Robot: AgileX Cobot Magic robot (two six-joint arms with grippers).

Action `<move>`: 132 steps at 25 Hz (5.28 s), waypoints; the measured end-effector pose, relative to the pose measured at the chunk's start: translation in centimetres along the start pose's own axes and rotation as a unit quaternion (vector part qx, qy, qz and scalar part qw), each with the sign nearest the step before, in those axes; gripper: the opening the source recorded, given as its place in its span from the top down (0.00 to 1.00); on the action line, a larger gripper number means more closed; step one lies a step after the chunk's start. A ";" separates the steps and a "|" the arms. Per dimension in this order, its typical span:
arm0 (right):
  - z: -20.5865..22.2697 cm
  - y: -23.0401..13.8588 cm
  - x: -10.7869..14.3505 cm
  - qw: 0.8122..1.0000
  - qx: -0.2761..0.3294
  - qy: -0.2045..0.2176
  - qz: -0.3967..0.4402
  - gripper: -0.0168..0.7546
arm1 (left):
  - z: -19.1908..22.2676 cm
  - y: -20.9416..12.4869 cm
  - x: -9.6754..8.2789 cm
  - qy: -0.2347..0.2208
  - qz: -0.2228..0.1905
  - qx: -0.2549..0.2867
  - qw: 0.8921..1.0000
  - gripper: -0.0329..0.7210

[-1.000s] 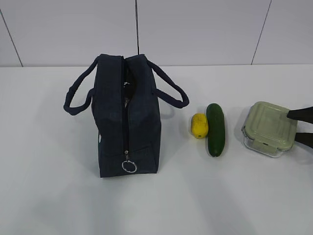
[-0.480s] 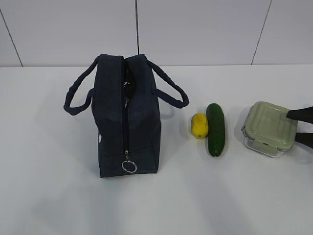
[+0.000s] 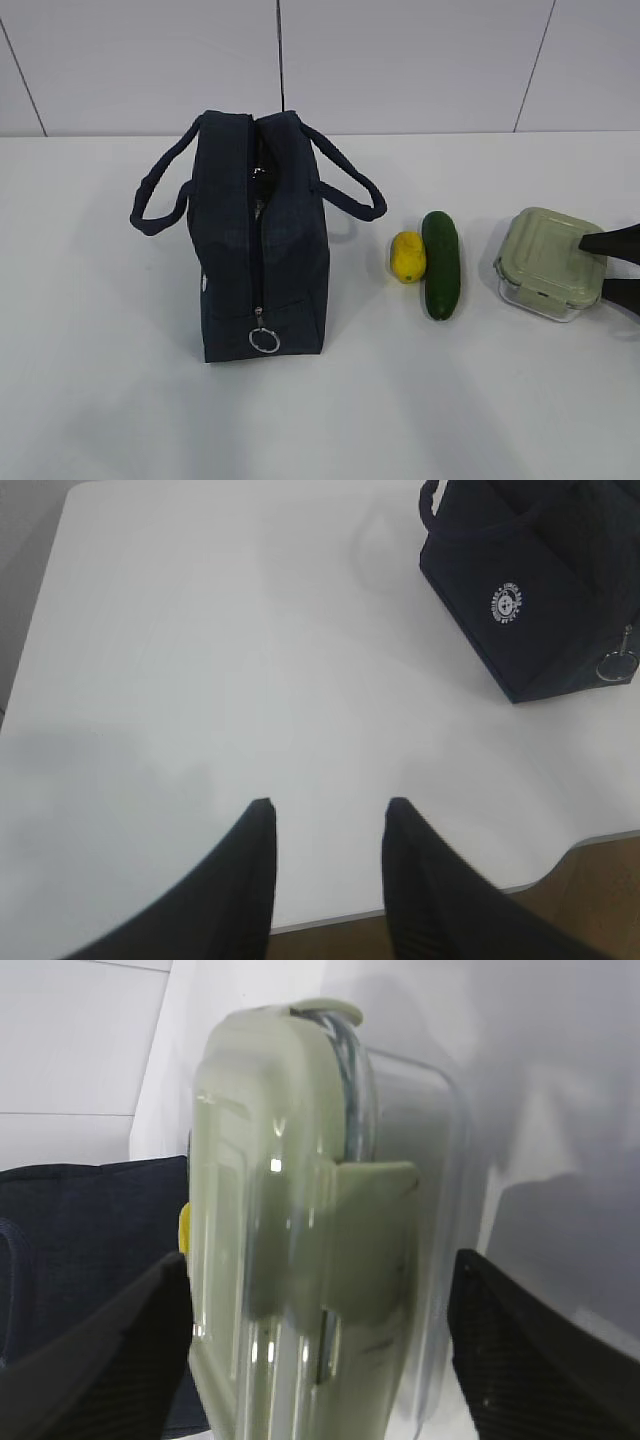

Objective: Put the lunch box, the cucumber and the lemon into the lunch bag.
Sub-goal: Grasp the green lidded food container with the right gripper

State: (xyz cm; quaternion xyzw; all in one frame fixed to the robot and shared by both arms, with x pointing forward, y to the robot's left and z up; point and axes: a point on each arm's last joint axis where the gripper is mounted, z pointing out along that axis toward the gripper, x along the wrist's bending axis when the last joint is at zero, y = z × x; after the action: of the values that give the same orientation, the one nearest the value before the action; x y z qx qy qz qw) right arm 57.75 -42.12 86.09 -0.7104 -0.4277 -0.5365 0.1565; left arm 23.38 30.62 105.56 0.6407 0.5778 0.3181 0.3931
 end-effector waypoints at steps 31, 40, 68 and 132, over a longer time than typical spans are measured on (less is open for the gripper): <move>1.3 -0.5 0.5 1.000 0.019 0.005 -0.009 0.21 | 0.0 0.0 0.0 0.000 0.000 0.000 1.000 0.62; 1.3 -0.5 0.4 1.000 0.019 0.005 -0.008 0.22 | 0.0 0.0 0.0 0.000 0.000 0.000 1.000 0.62; 1.3 -0.5 0.4 1.000 0.019 0.005 -0.008 0.35 | 0.0 0.0 0.0 0.000 0.000 0.000 1.000 0.62; 1.3 -0.5 0.4 1.000 0.019 0.004 0.016 0.36 | 0.0 0.0 0.0 0.000 0.000 0.000 1.000 0.62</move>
State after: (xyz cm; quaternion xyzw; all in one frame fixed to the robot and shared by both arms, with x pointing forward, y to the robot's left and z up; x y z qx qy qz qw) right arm 58.20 -40.74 85.86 -0.7116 -0.4259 -0.5290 0.1800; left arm 23.38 30.62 105.56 0.6407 0.5778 0.3181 0.3931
